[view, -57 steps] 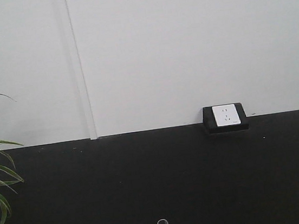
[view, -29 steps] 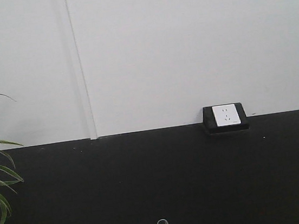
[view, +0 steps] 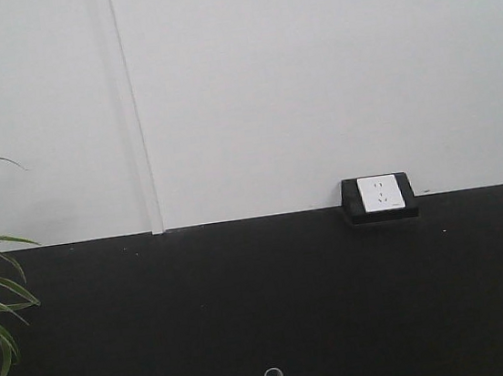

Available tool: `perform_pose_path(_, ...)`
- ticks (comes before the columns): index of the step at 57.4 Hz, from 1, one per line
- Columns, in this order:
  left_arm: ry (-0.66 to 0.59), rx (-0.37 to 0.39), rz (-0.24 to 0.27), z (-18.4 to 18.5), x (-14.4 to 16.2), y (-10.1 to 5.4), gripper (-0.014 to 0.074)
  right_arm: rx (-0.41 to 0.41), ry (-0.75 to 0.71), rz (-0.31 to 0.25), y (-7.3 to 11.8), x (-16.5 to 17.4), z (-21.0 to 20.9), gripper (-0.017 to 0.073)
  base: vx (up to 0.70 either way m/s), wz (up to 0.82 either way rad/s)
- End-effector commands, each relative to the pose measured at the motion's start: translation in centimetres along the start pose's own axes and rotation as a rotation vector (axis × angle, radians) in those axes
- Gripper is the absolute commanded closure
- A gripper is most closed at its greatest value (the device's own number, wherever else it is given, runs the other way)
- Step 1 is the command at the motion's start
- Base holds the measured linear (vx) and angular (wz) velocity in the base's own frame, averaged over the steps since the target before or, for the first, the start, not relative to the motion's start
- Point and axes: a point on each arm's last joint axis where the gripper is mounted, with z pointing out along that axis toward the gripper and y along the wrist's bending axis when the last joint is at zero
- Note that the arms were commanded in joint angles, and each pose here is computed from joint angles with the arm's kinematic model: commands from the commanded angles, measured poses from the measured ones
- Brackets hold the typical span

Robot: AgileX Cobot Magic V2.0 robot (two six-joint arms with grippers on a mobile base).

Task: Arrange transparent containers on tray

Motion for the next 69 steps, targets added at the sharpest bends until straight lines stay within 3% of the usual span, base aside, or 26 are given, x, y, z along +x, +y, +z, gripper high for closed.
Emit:
perform_pose_path(1,-0.139,0.025,-0.011,0.0,-0.3,-0.1,0.0591,-0.001,-0.091,-0.024,0.0,-0.6,0.0,0.0571,0.0,0.0)
perform_pose_path(12,-0.241,0.037,-0.009,-0.2,-1.2,-0.2,0.0591,-0.003,-0.153,-0.024,0.0,-1.2,-0.1,0.0571,0.0,0.0)
perform_pose_path(24,-0.295,0.045,-0.016,-0.3,-1.8,-0.3,0.0591,-0.008,-0.357,-0.027,0.1,-3.0,-0.6,0.0571,0.0,0.0)
perform_pose_path(32,-0.46,0.06,0.009,-1.5,-5.1,-0.6,0.0591,-0.012,-0.47,-0.008,0.1,-4.8,-1.3,0.0571,0.0,0.0)
perform_pose_path(39,-0.505,0.041,0.108,-2.9,-8.8,-0.9,0.0591,-0.002,-0.395,-0.003,-0.2,-7.7,-2.0,0.0571,0.0,0.0)
perform_pose_path(42,-0.503,0.03,0.126,-3.7,-11.1,-1.1,0.0591,0.004,-0.348,-0.008,-0.3,-9.2,-2.3,0.0571,0.0,0.0)
perform_pose_path(56,-0.399,0.005,0.127,-3.5,-17.9,-1.5,0.0591,0.009,-0.286,-0.005,-0.6,-15.7,-1.6,0.0571,0.0,0.0)
perform_pose_path(69,-0.335,0.013,0.127,0.0,-19.0,-1.7,0.059,0.0,-0.165,0.023,-0.5,-16.3,1.6,0.0566,0.0,0.0)
